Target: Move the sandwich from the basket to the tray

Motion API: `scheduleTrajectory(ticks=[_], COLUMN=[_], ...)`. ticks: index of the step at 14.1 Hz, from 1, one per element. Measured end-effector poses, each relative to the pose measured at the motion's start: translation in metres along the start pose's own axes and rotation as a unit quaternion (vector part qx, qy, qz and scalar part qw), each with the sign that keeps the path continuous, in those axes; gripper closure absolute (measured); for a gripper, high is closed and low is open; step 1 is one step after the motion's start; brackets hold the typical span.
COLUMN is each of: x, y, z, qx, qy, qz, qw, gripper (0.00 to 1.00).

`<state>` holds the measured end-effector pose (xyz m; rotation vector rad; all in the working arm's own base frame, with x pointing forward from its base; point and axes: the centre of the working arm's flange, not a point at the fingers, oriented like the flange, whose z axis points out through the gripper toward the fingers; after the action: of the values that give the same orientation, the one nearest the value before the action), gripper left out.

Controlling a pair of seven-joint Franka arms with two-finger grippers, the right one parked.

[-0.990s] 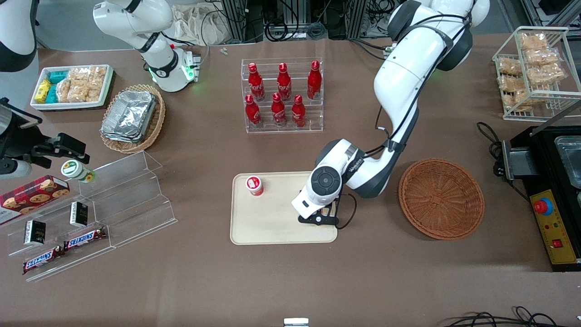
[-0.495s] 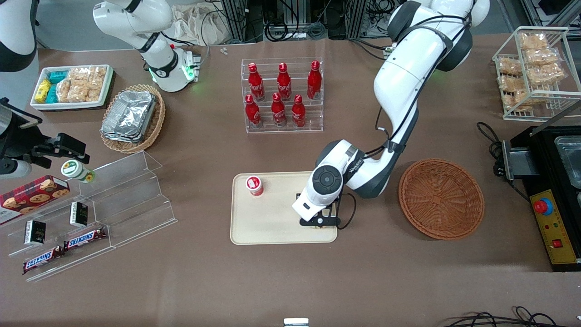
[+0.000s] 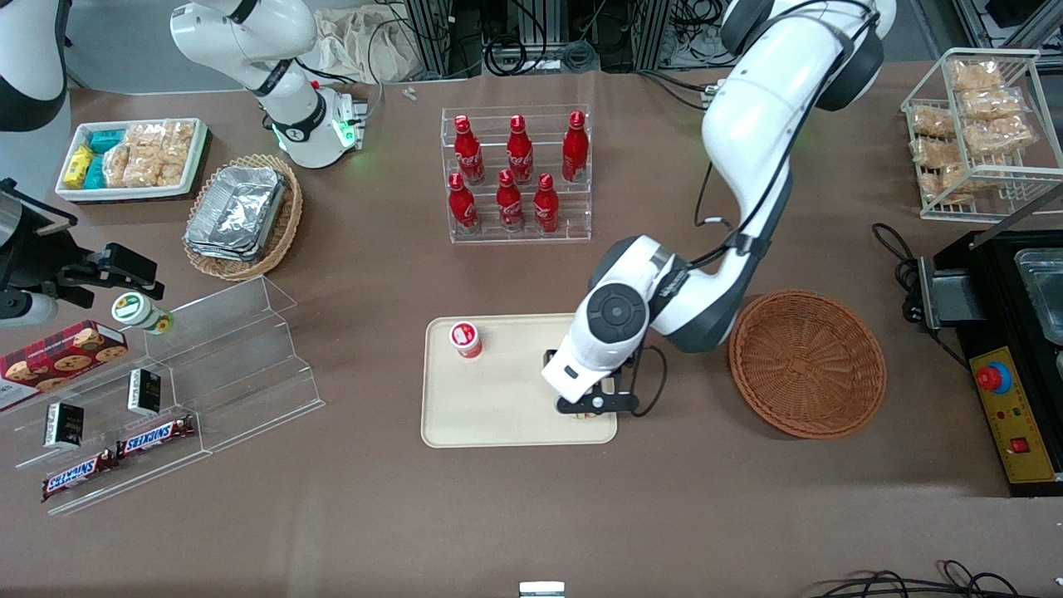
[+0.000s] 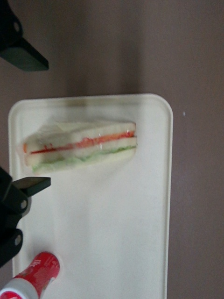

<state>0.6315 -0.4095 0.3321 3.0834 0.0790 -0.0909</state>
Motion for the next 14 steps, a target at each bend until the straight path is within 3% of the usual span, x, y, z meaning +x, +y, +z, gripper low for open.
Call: scheduleTrajectory(ticks=[5,8,10,14], x=[0.018,-0.003,-0.02,-0.043], y=[-0.121,-0.177,-0.208,-0.274], z=[-0.123,-0.159,-0.177,-0.199], qx=[0.012,0.021,0.011,0.018], qy=[0.02,0.024,0.021,0.023], qz=[-0.022,-0.053,-0.078,-0.055], qw=[0.9995,0.9981,0.9967,0.998], gripper=[0.0,0.02,0.02,0.04])
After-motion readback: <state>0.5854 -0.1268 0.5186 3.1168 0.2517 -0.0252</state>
